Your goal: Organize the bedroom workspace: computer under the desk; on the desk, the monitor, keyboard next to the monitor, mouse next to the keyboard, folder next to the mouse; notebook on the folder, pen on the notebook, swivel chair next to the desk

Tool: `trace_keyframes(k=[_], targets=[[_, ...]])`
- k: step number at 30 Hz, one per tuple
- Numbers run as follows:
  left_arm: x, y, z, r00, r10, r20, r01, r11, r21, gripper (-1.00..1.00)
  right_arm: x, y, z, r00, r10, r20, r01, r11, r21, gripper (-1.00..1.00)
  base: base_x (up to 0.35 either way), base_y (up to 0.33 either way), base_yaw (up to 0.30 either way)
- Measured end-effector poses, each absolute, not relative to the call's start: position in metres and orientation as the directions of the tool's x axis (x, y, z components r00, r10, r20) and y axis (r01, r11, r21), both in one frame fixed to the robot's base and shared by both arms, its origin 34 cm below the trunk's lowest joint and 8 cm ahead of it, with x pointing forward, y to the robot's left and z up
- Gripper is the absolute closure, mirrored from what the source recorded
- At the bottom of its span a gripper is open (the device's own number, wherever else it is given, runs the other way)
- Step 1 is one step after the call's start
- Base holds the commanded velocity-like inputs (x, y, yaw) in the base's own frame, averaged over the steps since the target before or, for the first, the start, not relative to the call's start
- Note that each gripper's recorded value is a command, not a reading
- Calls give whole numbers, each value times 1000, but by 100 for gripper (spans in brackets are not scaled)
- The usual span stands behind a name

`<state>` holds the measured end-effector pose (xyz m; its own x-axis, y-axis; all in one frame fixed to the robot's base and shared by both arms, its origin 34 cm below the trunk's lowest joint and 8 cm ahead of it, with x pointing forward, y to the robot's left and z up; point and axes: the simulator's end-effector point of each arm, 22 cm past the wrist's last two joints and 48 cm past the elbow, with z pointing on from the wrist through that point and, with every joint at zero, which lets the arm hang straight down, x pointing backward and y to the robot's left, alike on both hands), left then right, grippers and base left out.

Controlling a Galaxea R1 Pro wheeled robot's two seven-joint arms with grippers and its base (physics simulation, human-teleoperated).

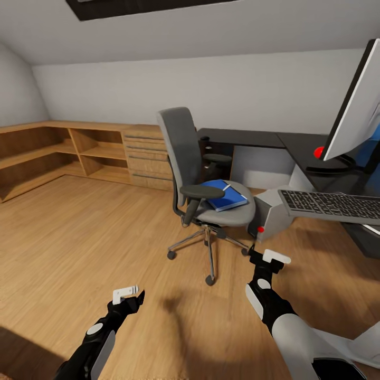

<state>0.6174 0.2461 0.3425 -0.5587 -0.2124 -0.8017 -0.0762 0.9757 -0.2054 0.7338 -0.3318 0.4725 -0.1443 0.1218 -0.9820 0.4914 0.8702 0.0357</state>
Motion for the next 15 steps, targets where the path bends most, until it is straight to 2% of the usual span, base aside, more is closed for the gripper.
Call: trace_keyframes(k=[15], targets=[[611, 247, 322, -587, -214, -781, -86, 975, -203, -100, 732, -332, 448, -179, 121, -976, 492, 870, 17, -100, 0, 0, 0]])
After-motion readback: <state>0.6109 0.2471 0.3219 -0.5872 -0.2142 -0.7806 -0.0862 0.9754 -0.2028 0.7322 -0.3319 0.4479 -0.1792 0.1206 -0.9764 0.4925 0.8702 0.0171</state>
